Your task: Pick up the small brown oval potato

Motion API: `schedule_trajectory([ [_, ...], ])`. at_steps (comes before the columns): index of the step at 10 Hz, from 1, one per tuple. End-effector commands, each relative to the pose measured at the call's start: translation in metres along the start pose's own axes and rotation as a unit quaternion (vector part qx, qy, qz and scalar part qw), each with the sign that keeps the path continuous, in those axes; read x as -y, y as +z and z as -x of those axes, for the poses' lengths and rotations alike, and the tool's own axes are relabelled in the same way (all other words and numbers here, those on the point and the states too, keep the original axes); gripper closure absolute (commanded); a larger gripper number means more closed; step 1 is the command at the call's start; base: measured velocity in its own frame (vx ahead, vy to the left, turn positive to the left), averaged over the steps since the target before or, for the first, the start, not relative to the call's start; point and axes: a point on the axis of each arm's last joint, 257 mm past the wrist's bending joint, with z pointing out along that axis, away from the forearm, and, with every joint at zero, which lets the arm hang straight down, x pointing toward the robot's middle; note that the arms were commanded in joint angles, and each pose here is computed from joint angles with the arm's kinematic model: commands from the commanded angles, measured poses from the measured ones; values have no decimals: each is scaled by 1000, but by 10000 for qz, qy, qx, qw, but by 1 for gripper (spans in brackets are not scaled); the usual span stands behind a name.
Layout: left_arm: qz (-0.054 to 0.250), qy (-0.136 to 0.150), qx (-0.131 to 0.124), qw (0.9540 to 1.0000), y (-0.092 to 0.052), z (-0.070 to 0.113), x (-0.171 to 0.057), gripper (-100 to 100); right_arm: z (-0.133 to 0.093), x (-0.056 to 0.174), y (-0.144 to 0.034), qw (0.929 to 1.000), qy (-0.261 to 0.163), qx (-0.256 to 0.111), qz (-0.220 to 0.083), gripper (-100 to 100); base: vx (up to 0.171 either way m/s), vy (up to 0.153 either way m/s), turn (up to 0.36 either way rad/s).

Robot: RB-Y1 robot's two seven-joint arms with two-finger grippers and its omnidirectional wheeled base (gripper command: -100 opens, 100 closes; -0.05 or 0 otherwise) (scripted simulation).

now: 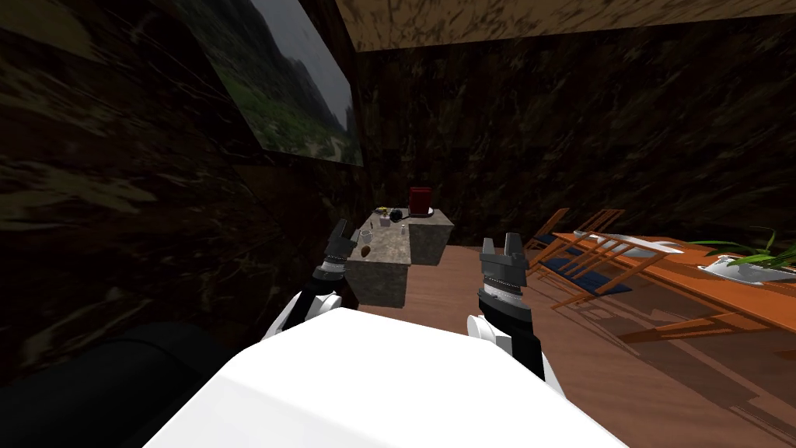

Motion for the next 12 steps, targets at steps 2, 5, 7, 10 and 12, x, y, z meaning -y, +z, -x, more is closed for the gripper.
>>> schedule_trajectory([
  [2, 282, -2, -240, 9993, -5, -6, -13, -100, 0, 0, 0, 10000, 0, 0, 0, 0, -70, -57, -89],
  [5, 495, 16, -442, 9978, -10, -11, -22, -100, 0, 0, 0, 10000, 0, 0, 0, 0, -88, -44, -72],
  [7, 714, 21, -615, 9955, -15, -15, -32, -100, 0, 0, 0, 10000, 0, 0, 0, 0, -85, -73, -92],
  [10, 1170, 1, -895, 9891, -28, -20, -51, -100, 0, 0, 0, 10000, -1, 0, 0, 0, -89, -70, -112],
  [12, 1425, 7, -1069, 9840, -37, -24, -62, -100, 0, 0, 0, 10000, 0, 0, 0, 0, -83, -86, -107],
])
